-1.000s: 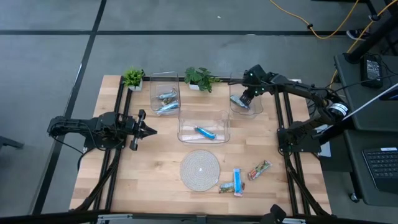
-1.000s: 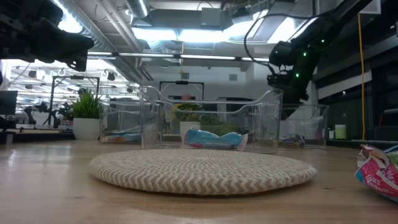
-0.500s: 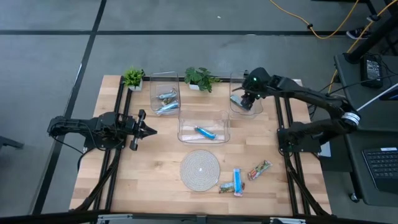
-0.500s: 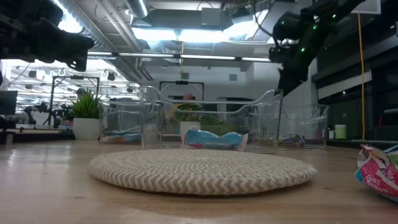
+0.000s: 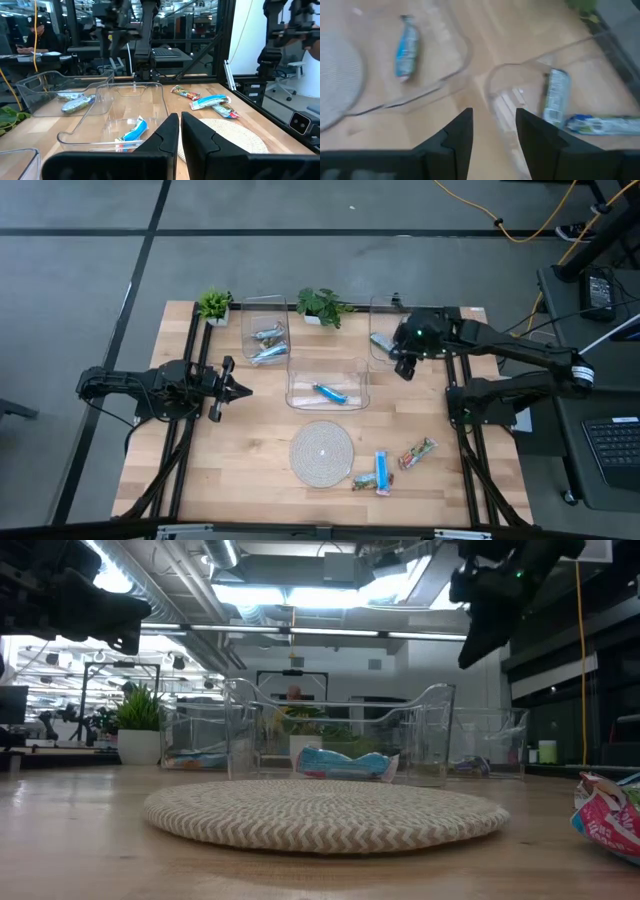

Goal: Pick and place Granola Bars by type
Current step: Put the red granola bar into the bottom transparent bin

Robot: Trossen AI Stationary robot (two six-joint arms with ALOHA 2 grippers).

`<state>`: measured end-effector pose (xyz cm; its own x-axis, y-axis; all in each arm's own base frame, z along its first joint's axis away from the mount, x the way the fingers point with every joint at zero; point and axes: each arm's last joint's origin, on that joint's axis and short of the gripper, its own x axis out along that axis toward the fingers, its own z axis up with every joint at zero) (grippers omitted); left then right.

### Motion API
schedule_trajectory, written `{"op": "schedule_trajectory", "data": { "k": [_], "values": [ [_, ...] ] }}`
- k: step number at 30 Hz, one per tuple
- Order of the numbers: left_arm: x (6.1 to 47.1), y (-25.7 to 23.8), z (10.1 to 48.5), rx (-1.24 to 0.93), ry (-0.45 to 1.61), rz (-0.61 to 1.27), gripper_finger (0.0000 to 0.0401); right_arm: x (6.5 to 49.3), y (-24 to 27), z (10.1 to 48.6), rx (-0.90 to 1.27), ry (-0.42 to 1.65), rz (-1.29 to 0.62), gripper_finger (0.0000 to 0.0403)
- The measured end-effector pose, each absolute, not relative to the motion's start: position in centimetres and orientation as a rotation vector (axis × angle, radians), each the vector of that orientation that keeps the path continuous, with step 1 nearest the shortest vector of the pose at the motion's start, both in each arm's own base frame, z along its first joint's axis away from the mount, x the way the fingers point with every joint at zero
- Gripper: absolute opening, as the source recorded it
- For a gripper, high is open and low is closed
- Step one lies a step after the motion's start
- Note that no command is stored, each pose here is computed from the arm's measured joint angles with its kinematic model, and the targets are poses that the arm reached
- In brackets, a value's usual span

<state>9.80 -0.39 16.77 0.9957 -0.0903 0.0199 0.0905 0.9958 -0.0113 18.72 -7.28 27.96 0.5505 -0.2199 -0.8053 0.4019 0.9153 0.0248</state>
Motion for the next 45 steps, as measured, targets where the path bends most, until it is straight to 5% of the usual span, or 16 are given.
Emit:
{"op": "schedule_trajectory", "data": {
  "k": [30, 45],
  "values": [
    [9.8, -0.4, 16.8, -0.012, -0.019, -0.091, 0.0015, 18.1, 8.6, 28.4, 0.097, 0.861, 0.026, 0.0152],
    [9.8, -0.4, 16.8, -0.013, -0.019, -0.091, 0.0015, 19.1, 15.5, 23.1, 0.091, 1.121, 0.150, 0.0152]
  ]
}}
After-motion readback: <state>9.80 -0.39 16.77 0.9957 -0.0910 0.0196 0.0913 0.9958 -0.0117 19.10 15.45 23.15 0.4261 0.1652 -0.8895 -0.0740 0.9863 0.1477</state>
